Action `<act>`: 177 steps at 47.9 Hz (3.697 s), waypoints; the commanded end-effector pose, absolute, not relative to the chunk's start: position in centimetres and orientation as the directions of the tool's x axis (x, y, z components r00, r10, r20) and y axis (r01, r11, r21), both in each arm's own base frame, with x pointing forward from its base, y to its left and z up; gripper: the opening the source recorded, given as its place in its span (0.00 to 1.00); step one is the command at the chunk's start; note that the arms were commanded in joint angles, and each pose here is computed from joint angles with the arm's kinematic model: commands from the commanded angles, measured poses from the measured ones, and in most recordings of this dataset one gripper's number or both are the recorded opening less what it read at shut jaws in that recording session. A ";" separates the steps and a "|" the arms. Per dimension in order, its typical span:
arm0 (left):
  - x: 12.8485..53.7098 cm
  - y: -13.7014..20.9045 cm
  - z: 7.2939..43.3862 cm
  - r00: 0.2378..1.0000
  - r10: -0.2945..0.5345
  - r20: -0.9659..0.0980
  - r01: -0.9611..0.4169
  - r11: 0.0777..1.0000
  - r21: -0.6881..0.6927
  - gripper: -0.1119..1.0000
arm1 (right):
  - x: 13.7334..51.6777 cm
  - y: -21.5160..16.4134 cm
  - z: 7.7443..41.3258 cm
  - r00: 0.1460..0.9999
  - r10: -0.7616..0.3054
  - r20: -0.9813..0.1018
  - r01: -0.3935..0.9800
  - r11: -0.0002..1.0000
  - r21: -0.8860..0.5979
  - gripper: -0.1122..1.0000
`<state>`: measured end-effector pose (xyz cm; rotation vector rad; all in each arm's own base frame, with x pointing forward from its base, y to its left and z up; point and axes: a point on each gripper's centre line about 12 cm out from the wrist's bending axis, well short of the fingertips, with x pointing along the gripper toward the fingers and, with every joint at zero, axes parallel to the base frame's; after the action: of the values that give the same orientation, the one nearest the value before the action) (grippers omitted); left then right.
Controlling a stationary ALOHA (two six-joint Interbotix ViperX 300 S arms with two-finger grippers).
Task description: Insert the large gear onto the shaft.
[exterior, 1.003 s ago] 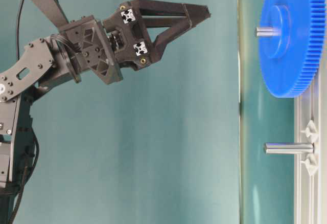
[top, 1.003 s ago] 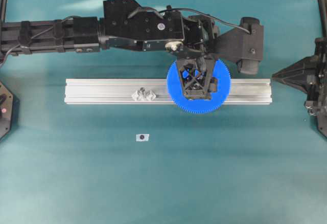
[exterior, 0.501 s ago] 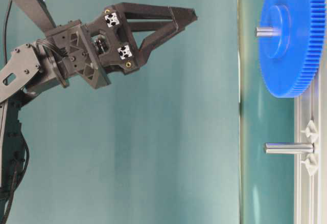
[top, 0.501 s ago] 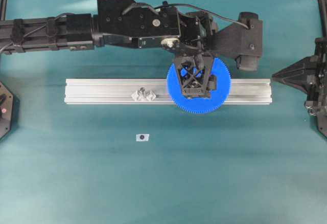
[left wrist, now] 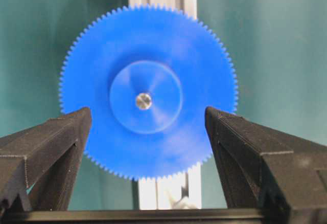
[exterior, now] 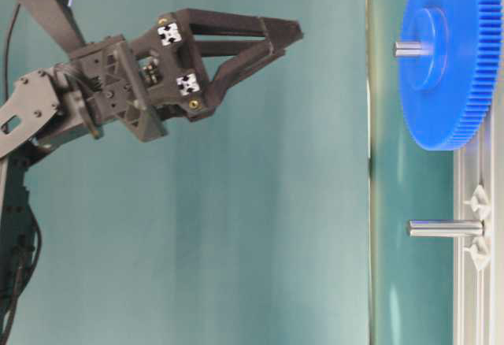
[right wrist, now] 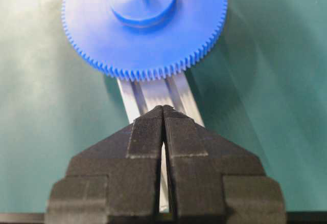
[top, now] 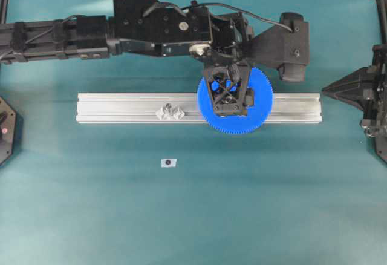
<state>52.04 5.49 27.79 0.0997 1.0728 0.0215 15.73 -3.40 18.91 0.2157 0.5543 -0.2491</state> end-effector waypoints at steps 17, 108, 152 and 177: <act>51.1 4.7 32.2 0.558 0.068 -0.827 0.004 0.996 0.084 0.87 | 15.9 -3.5 19.2 0.825 -0.179 -0.536 0.298 0.944 0.143 0.13; 50.9 4.3 32.4 0.552 0.063 -0.831 0.007 0.997 0.080 0.87 | 15.5 -3.0 19.6 0.852 -0.162 -0.498 0.266 0.953 0.146 0.13; 50.9 4.3 32.0 0.541 0.062 -0.839 0.009 0.997 0.080 0.87 | 15.7 -1.7 19.6 0.855 -0.090 -0.511 0.177 0.976 0.124 0.13; 51.0 4.2 31.6 0.529 0.061 -0.846 0.016 0.997 0.082 0.87 | 15.9 -1.7 20.8 0.894 -0.093 -0.439 0.166 0.977 0.131 0.13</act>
<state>51.31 4.55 29.38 0.0741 1.0651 0.0278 15.53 -1.67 19.95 0.1736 0.4695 -0.1400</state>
